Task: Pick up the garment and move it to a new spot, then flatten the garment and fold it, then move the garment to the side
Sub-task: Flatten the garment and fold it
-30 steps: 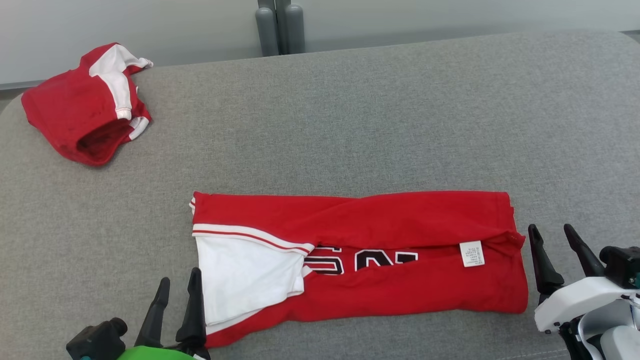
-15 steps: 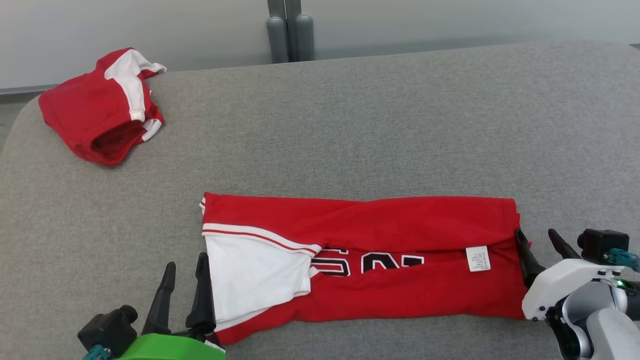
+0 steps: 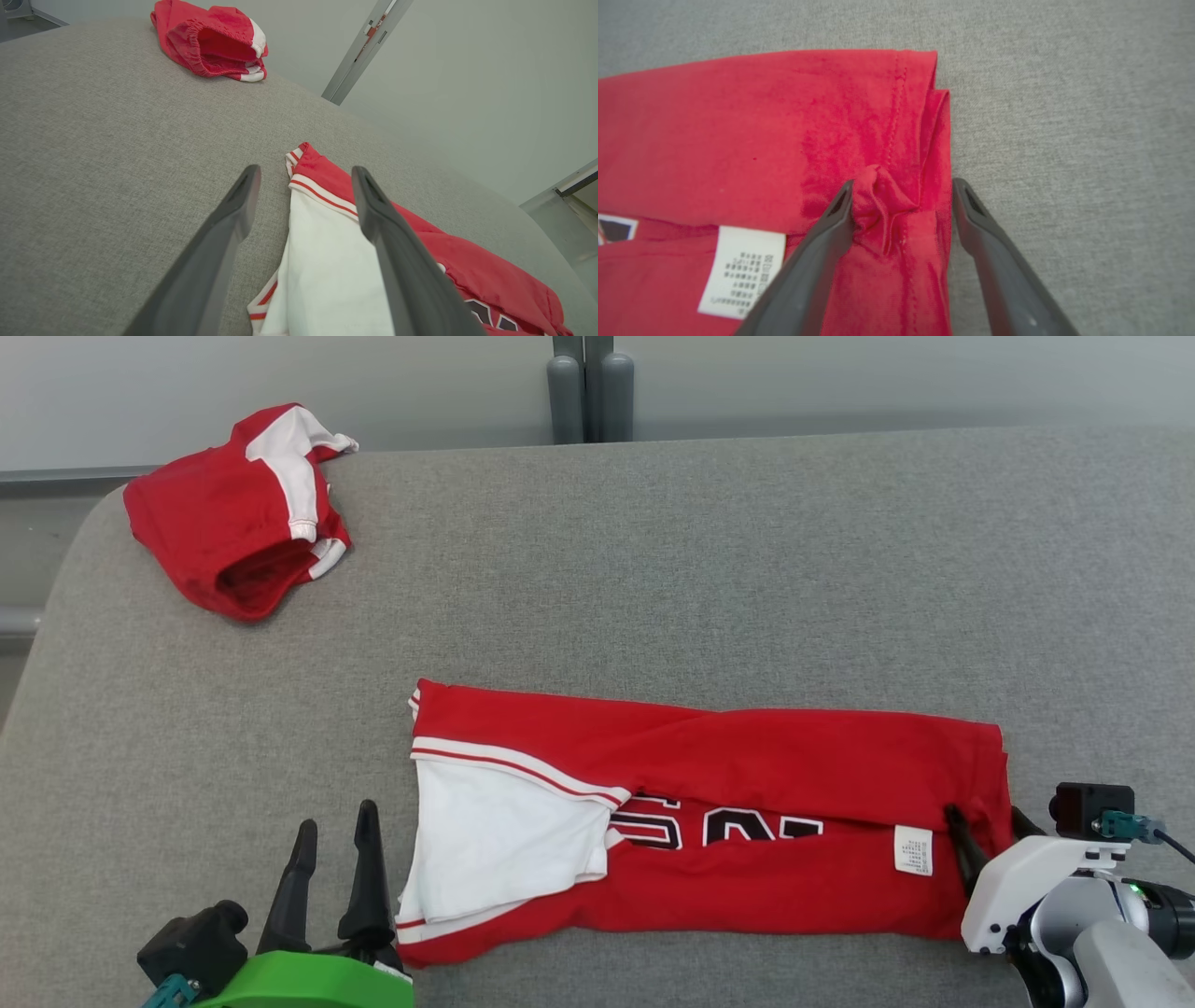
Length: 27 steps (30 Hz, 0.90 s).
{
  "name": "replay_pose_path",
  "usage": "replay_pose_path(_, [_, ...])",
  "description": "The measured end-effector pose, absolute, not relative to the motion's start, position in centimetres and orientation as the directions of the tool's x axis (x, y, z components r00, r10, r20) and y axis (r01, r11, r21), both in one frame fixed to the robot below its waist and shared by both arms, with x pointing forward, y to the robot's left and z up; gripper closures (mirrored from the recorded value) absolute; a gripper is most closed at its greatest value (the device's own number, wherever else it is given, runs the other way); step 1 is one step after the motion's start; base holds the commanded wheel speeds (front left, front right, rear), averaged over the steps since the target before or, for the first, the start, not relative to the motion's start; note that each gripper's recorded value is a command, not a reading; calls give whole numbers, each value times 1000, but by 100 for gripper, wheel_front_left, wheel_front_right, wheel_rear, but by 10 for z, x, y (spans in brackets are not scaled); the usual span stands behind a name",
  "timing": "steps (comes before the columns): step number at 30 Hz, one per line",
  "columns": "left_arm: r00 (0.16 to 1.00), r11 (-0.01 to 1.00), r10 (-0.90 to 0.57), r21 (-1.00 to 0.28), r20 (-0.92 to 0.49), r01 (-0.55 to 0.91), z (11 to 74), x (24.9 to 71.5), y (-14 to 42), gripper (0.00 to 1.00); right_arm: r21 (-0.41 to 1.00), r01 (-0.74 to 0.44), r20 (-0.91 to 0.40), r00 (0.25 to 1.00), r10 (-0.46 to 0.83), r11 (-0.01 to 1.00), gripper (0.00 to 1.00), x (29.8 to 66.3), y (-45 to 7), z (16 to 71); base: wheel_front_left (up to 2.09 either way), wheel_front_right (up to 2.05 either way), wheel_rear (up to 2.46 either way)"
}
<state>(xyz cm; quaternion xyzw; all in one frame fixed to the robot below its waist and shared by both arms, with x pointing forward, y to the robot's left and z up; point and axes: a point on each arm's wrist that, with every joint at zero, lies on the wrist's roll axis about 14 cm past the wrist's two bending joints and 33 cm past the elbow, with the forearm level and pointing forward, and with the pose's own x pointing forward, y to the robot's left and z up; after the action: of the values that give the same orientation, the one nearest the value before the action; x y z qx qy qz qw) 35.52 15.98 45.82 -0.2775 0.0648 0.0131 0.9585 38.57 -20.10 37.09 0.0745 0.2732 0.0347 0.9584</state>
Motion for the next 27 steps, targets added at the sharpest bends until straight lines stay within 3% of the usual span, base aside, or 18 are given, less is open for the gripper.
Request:
replay_pose_path(1, [991, 845, -10, -531, -131, -61, 458, 355, 160, 0, 161, -26, -521, 847, 108, 987, 55, 385, -201, 370, 0, 0, 0])
replay_pose_path(3, [991, 844, -11, -532, -130, -61, 458, 356, 159, 0, 166, -27, -527, 842, 112, 986, 77, 386, -199, 369, 0, 0, 0])
replay_pose_path(4, [992, 844, -12, -532, -129, -59, 458, 356, 159, 0, 168, -27, -528, 842, 113, 985, 100, 386, -199, 369, 0, 0, 0])
replay_pose_path(12, [992, 844, -25, -534, -124, -45, 458, 362, 154, 0, 169, -1, -507, 857, 88, 986, 100, 396, -213, 380, 0, 0, 0])
replay_pose_path(23, [987, 841, -105, -541, -119, 24, 457, 375, 129, 0, -2, 136, -445, 887, -122, 991, 100, 393, -322, 429, 0, 0, 0])
replay_pose_path(27, [984, 841, -133, -539, -121, 48, 456, 379, 121, 0, -32, 151, -429, 891, -150, 988, 100, 391, -337, 442, 0, 0, 0])
